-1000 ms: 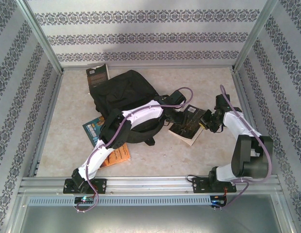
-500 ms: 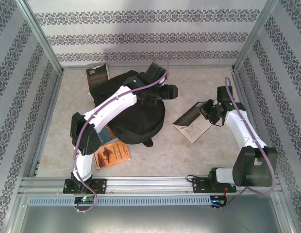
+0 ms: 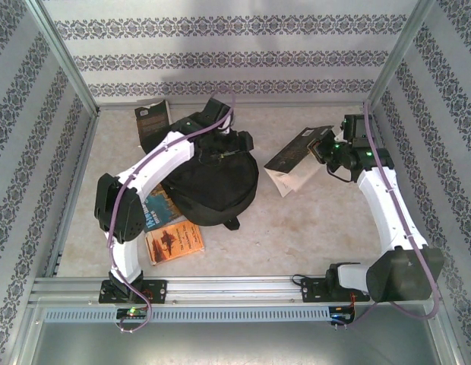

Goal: Pack the student bag

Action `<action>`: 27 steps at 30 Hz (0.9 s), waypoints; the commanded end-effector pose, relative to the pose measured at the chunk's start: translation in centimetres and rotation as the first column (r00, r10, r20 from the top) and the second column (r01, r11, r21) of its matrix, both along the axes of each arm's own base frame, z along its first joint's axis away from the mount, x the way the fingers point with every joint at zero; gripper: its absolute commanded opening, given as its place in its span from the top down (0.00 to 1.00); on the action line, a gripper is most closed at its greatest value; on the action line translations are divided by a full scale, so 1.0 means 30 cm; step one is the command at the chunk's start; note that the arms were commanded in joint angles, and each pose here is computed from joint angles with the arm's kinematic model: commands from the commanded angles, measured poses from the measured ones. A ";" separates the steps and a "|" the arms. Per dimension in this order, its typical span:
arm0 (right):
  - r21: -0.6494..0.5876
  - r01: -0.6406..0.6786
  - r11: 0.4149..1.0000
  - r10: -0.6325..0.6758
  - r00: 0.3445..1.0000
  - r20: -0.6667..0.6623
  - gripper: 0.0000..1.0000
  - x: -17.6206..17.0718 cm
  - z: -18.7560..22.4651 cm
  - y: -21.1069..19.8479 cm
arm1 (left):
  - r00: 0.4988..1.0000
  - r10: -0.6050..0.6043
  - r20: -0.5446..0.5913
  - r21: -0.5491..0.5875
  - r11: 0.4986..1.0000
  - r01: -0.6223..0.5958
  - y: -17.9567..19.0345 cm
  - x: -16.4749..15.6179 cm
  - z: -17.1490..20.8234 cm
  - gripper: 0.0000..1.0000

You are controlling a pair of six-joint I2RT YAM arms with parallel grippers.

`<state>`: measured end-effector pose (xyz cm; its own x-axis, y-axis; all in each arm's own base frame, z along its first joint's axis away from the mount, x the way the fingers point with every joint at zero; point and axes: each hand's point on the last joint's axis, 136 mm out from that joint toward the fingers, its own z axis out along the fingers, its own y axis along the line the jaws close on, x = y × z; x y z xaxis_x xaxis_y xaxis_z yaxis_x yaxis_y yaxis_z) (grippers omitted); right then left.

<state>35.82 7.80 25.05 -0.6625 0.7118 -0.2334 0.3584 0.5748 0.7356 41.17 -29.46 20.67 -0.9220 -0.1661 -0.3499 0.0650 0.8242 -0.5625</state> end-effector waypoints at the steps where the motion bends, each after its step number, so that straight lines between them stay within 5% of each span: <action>1: 0.076 -0.116 0.990 0.102 0.981 0.166 1.00 0.019 0.194 0.095 | 0.997 -0.072 0.037 -0.180 0.981 0.077 -0.064 -0.031 0.134 0.20; 17: 0.164 -0.272 0.948 0.205 0.918 0.340 1.00 0.026 0.490 0.220 | 0.990 -0.136 0.045 -0.465 0.874 0.141 -0.145 0.001 0.254 0.15; 27: 0.333 -0.285 0.899 0.158 0.920 0.360 1.00 0.082 0.530 0.269 | 0.996 -0.039 -0.084 -0.768 0.639 -0.040 -0.138 0.050 0.266 0.15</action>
<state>38.04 14.42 37.26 -0.7422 0.6411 -0.1953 0.0830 0.3771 0.9225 42.18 -33.75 23.71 -0.9503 -0.3074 -0.0495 -0.0441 0.2902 -0.9560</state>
